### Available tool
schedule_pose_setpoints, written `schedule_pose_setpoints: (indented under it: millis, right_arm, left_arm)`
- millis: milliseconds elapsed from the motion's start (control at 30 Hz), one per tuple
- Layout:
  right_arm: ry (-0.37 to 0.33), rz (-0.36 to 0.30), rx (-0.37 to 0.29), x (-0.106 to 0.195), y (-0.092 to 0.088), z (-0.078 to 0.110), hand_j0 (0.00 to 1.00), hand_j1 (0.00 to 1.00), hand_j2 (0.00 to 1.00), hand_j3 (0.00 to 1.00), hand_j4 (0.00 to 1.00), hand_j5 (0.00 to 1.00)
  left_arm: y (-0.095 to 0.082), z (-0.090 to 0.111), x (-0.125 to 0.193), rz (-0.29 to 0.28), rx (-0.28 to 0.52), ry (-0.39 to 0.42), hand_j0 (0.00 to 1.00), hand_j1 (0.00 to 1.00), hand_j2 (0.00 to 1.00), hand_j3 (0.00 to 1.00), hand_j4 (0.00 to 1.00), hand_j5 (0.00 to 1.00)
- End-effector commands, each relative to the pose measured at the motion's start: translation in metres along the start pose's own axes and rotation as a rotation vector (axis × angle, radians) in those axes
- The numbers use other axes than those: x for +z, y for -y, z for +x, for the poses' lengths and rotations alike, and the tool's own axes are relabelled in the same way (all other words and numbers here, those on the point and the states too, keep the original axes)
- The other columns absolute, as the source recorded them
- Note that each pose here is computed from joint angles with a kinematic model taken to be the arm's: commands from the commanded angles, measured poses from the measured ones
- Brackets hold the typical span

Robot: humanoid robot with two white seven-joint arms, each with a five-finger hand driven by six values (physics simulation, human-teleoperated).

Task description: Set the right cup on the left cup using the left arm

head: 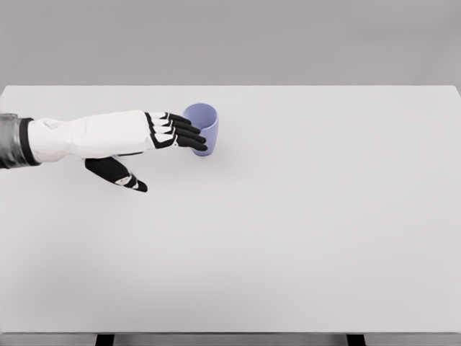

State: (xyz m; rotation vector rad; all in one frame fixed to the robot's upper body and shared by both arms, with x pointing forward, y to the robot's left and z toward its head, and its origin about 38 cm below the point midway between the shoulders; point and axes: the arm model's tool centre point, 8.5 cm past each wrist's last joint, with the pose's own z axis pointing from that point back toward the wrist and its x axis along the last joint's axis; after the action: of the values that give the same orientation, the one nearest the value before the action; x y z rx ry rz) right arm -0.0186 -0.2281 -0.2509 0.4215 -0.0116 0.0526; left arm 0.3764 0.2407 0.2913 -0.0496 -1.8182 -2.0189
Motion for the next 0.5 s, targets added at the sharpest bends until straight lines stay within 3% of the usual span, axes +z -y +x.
schedule_pose_setpoints:
  millis: [0, 100, 200, 333, 400, 433, 467]
  right_arm:
    - [-0.003, -0.001, 0.002, 0.000, 0.000, -0.001, 1.00, 1.00, 1.00, 1.00, 1.00, 1.00]
    - [-0.003, -0.001, -0.007, 0.000, 0.000, -0.004, 1.00, 1.00, 1.00, 1.00, 1.00, 1.00]
    - [-0.002, -0.001, -0.008, 0.000, 0.000, -0.004, 1.00, 1.00, 1.00, 1.00, 1.00, 1.00]
    - [-0.001, -0.001, -0.011, 0.000, 0.000, -0.004, 1.00, 1.00, 1.00, 1.00, 1.00, 1.00]
    - [-0.001, -0.001, -0.011, 0.000, 0.000, -0.004, 1.00, 1.00, 1.00, 1.00, 1.00, 1.00]
    - [-0.002, -0.001, -0.009, 0.000, 0.000, -0.004, 1.00, 1.00, 1.00, 1.00, 1.00, 1.00]
    - [-0.002, -0.001, -0.009, 0.000, 0.000, -0.004, 1.00, 1.00, 1.00, 1.00, 1.00, 1.00]
  left_arm:
    - [0.001, 0.000, 0.000, -0.001, 0.009, -0.001, 1.00, 1.00, 1.00, 1.00, 1.00, 1.00]
    - [-0.021, -0.006, 0.002, 0.019, -0.035, -0.021, 1.00, 1.00, 1.00, 1.00, 1.00, 1.00]
    - [-0.030, -0.012, -0.011, 0.015, -0.047, -0.011, 1.00, 1.00, 1.00, 1.00, 1.00, 1.00]
    - [-0.018, -0.029, -0.028, -0.003, -0.009, -0.016, 1.00, 1.00, 1.00, 1.00, 1.00, 1.00]
    - [-0.025, -0.029, -0.032, -0.004, -0.021, -0.011, 1.00, 1.00, 1.00, 1.00, 1.00, 1.00]
    - [-0.038, -0.026, -0.031, -0.004, -0.043, -0.008, 1.00, 1.00, 1.00, 1.00, 1.00, 1.00]
    - [-0.036, -0.027, -0.034, -0.014, -0.038, -0.005, 1.00, 1.00, 1.00, 1.00, 1.00, 1.00]
